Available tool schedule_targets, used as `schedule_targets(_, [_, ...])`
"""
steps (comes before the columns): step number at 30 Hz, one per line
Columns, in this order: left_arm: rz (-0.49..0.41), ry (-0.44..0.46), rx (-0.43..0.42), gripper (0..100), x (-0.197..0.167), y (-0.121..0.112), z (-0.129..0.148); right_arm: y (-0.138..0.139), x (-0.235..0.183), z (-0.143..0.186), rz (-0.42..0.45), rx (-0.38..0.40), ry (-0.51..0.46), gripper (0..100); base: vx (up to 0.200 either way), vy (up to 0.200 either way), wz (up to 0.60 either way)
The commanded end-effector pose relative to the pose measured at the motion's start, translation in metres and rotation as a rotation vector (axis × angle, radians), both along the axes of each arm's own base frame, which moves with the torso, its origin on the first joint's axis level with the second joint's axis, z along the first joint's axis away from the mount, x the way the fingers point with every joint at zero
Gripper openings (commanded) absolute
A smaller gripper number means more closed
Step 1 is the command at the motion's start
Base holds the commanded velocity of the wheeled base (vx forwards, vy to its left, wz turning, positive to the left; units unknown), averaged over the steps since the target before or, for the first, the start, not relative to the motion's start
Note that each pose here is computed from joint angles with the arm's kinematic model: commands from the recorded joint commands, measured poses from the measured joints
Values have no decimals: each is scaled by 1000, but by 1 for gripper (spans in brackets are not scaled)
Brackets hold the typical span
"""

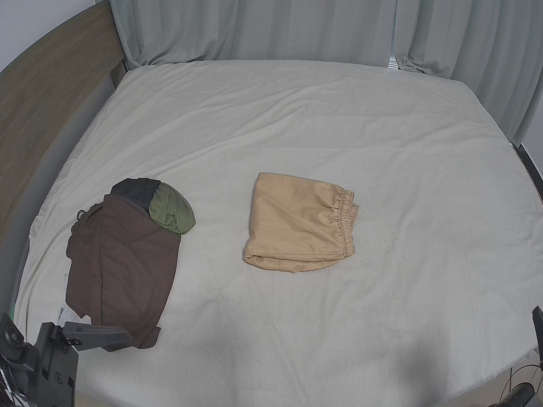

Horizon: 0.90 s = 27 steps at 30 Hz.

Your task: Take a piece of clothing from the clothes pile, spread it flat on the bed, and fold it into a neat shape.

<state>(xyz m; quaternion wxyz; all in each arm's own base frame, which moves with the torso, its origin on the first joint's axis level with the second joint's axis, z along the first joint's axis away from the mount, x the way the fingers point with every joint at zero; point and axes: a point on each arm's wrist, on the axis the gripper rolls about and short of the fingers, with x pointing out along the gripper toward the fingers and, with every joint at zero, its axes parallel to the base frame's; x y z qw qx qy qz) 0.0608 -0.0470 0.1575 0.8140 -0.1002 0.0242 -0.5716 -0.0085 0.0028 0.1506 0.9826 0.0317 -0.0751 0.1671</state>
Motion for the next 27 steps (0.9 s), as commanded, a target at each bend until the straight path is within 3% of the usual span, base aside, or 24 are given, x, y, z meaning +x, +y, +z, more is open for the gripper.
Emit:
schedule_targets(1, [165,-98,-66,100,-35,21,-1,-3,-18,-20,-56,22,-99,100,0,0,0])
schedule_targets(6, [257,-110,-67,100,-46,28,-4,-3,-14,-31,-81,16,-57,100,0,0,0])
schedule_targets(9, [358,-108,-60,100,-62,34,-14,-4,-9,-48,-157,15,-3,100,0,0,0])
schedule_targets(11, [383,-109,-59,100,-66,35,-18,-4,-8,-50,-173,9,14,100,0,0,0])
schedule_targets(15, [471,-114,-52,100,-80,36,-30,-2,-11,-58,-300,-7,54,100,0,0,0])
schedule_targets(17, [507,-111,-49,100,-84,36,-35,-1,-14,-72,-291,-28,123,100,0,0,0])
schedule_targets(23, [612,-138,-49,100,-93,34,-49,-3,-14,-70,-338,-21,111,100,0,0,0])
schedule_targets(25, [636,-135,-30,100,-92,34,-55,-3,-14,-72,-364,-32,127,100,0,0,0])
schedule_targets(27, [736,-154,66,100,-87,36,-68,-3,-14,-75,-369,-29,156,100,0,0,0])
